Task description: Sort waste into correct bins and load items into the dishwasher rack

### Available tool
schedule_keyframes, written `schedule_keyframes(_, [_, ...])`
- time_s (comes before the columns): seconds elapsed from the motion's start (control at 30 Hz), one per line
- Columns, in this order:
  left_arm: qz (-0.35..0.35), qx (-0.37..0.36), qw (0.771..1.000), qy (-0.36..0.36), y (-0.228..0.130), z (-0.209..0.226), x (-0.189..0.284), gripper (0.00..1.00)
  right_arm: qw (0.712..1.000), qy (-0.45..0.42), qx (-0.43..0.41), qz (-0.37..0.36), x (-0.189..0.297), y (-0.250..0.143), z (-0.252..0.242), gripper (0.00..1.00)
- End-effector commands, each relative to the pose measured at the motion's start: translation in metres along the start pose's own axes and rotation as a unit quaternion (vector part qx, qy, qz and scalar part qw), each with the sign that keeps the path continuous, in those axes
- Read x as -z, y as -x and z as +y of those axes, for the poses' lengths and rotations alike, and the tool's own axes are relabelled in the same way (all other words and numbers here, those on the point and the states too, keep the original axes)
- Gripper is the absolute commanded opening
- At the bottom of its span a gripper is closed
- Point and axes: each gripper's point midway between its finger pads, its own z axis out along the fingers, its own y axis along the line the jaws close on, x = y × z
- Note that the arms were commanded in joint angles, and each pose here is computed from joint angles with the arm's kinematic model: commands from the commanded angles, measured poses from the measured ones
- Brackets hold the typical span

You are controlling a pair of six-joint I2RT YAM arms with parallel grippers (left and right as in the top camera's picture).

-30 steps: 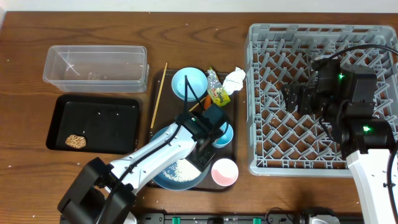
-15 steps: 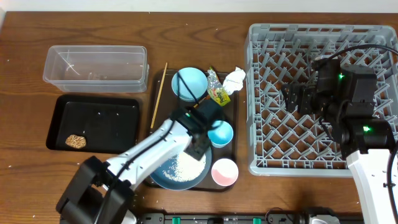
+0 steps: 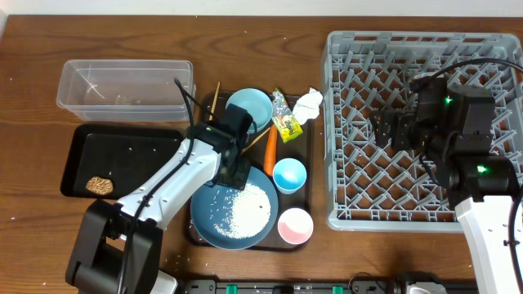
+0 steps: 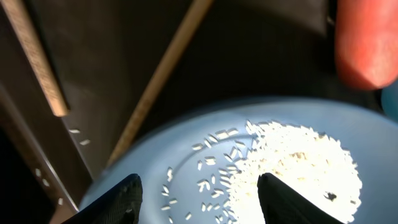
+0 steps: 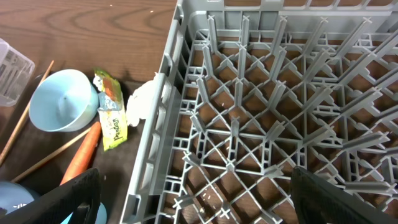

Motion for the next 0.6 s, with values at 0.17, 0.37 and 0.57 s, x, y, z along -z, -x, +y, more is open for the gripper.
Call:
schedule_keyframes(0.17, [0.056, 0.019, 0.998, 0.001, -0.038, 0.007, -0.028, 0.6, 1.0, 0.003, -0.001, -0.008, 0.003, 0.007, 0.002, 0.91])
schedule_keyframes(0.37, [0.031, 0.043, 0.999, 0.006, -0.026, 0.022, -0.032, 0.6, 1.0, 0.003, -0.001, -0.008, 0.003, 0.007, 0.002, 0.91])
schedule_keyframes(0.57, [0.014, 0.07, 0.995, 0.071, -0.019, 0.059, -0.03, 0.6, 1.0, 0.003, -0.001, -0.007, 0.003, 0.006, 0.002, 0.91])
